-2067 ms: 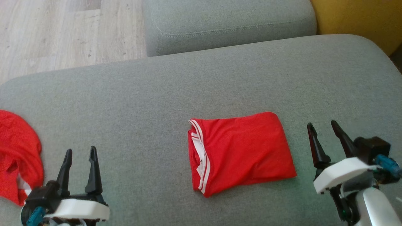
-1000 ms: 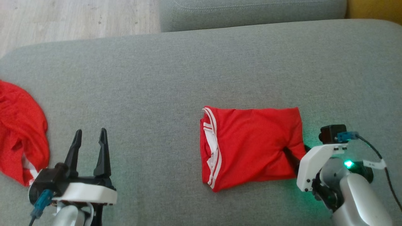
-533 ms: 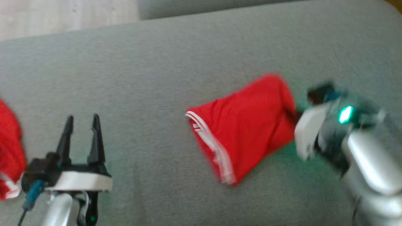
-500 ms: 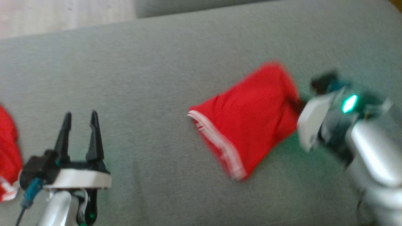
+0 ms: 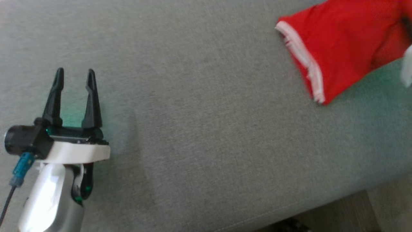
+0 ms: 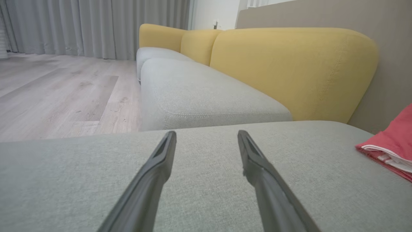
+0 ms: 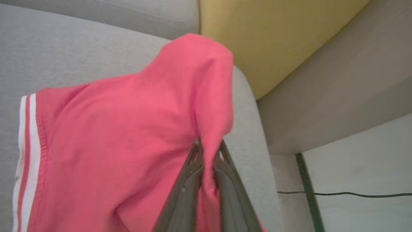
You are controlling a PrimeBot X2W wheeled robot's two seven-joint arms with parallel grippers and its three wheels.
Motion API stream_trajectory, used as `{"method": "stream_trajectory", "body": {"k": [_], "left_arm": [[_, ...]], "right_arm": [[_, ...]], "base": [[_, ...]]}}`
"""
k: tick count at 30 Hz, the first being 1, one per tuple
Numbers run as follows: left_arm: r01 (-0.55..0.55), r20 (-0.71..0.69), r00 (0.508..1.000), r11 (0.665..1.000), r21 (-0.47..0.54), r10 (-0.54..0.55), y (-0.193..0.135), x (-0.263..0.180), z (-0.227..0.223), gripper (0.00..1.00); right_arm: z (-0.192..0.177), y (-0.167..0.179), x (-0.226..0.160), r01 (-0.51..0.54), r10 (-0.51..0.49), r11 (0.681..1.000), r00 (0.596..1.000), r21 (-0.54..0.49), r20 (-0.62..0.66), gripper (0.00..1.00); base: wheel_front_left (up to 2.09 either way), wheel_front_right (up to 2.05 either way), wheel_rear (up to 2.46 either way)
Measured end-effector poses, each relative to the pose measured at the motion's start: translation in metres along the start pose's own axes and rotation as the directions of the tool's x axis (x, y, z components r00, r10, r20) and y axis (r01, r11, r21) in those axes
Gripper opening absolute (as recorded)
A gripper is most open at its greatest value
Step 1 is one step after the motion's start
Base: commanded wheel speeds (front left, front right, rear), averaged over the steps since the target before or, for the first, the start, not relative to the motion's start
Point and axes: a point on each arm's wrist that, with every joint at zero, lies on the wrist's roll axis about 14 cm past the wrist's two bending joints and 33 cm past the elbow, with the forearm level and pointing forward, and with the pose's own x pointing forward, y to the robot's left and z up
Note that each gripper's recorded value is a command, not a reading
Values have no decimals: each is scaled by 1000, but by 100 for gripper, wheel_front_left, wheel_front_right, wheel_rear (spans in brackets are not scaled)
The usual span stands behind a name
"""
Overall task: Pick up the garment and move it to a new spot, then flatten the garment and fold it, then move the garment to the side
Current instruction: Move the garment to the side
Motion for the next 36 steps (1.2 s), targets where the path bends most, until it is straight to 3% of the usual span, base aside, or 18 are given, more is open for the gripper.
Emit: {"method": "stream_trajectory", "body": {"k": [7,12,13,14,26,31,36], "left_arm": [[49,-38,998,999,-13,-49,-9,18,-22,100],[62,-52,997,998,-13,-63,-12,18,-27,100],[63,-51,997,998,-10,-64,-12,18,-26,100],[62,-50,997,998,-6,-63,-11,17,-25,100],[8,-16,1000,1000,8,-8,-5,-2,0,100],[-56,-37,998,998,-4,55,1,-35,3,100],[-131,-48,990,991,4,131,10,-79,8,100]], "right_arm": [[-7,-48,5,130,-130,991,991,-3,7,0],[-19,-58,7,169,-169,985,986,27,-4,0],[-19,-58,7,172,-173,985,985,30,4,78],[-17,-58,8,173,-174,984,985,36,18,100],[34,-38,-3,124,-122,992,966,10,229,100],[61,9,-27,-14,-25,995,919,95,394,100],[53,63,-62,-162,35,966,856,203,516,100]], "base": [[0,0,0],[0,0,0],[0,0,0],[0,0,0],[0,0,0],[0,0,0],[0,0,0]]}}
